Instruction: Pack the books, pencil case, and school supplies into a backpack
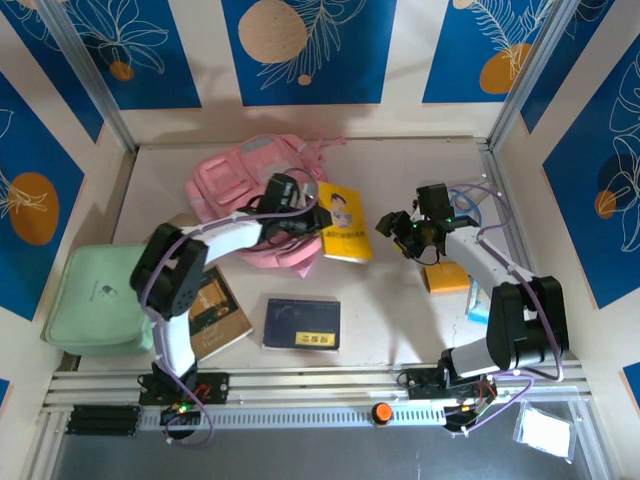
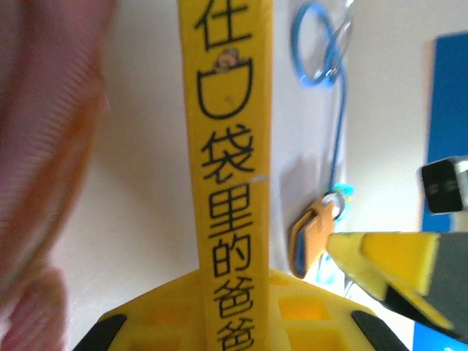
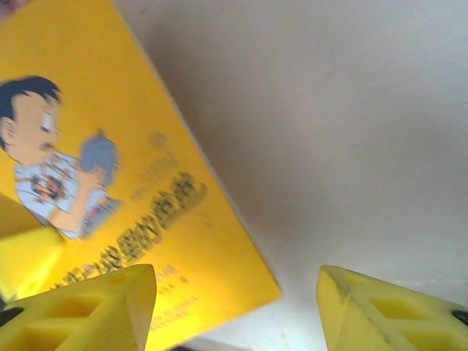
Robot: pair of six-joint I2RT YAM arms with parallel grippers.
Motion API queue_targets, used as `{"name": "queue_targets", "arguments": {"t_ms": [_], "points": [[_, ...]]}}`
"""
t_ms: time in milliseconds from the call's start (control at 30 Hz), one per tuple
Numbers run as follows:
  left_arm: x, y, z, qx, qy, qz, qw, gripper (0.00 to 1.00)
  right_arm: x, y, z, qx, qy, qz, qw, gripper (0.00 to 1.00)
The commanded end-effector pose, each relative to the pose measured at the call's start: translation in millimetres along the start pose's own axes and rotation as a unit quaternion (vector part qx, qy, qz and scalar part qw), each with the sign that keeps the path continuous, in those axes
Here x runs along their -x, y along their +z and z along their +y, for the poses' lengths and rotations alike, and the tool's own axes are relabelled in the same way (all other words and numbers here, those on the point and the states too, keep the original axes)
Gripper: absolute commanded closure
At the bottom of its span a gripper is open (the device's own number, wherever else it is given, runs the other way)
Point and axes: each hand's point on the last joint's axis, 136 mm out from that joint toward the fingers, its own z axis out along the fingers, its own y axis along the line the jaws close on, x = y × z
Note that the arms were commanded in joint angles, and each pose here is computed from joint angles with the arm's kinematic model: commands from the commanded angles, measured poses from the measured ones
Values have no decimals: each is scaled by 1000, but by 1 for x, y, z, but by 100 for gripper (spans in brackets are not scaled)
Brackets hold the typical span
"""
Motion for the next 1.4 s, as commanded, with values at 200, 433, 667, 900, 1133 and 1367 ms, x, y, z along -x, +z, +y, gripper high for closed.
{"name": "queue_targets", "arguments": {"t_ms": [200,433,667,900,1133,1367], "points": [[57,-98,-44,-96,9,-137,986,100,-28,-25,78,120,-23,10,992,28],[66,-103,-45,-121,-22,-169,978,100,-38,-17,104,187,11,14,982,24],[86,-92,-49,-154,-72,-182,969,100,-41,-11,162,318,16,45,947,16],[107,-94,-56,-194,-103,-213,952,100,-29,21,179,325,63,49,942,14],[115,-99,-57,-209,-135,-230,941,100,-12,28,201,379,97,34,920,21],[117,-103,-60,-216,-144,-240,935,100,-6,39,211,382,83,20,920,34]]}}
